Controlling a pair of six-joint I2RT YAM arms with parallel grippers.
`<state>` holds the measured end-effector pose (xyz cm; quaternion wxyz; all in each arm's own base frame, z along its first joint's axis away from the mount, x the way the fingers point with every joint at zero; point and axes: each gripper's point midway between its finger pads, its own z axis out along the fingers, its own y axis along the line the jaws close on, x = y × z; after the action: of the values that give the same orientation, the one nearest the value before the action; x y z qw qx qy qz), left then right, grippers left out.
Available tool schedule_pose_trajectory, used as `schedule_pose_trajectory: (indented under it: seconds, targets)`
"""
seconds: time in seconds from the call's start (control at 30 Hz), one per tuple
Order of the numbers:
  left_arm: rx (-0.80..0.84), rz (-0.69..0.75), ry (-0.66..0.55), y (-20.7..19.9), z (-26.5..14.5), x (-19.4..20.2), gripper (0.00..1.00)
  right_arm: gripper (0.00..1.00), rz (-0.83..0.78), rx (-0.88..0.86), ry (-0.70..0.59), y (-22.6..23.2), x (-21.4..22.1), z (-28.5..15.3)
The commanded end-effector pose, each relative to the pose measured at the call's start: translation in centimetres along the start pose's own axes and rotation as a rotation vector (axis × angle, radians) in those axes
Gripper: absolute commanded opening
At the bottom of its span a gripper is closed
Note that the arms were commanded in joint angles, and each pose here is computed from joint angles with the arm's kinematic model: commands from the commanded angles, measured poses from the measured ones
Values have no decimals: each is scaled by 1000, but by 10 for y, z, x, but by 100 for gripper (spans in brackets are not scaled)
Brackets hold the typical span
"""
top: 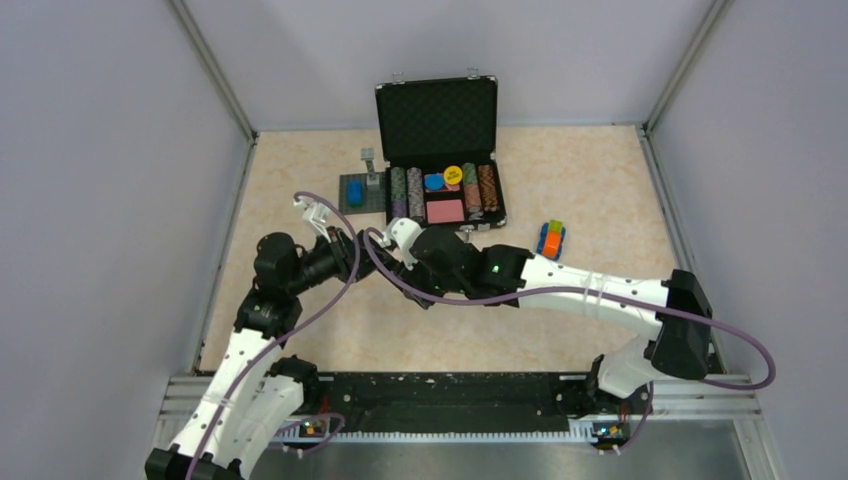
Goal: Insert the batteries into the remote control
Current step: Load the battery cover into the remote control.
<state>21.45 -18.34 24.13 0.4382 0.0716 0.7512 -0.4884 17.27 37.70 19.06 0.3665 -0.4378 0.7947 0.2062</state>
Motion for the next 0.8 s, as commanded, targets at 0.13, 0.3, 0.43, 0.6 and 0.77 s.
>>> schedule_pose_trajectory:
  seconds: [0.13, 0.3, 0.43, 0.6, 0.77]
  targets:
    - [11, -18, 21, -7, -1, -2, 0, 26, 18, 4, -55, 6, -24, 1]
    - [2, -30, 32, -7, 0, -3, 0, 27, 12, 11, -17, 5, -15, 5]
    - [-9, -8, 10, -7, -2, -6, 0, 26, 9, 11, 1, 5, -11, 6]
    - [-11, 6, -1, -7, -3, -7, 0, 26, 4, 13, 6, 4, -11, 7]
    - [-24, 7, -8, -5, -3, -8, 0, 26, -7, 4, 20, 6, -9, 8]
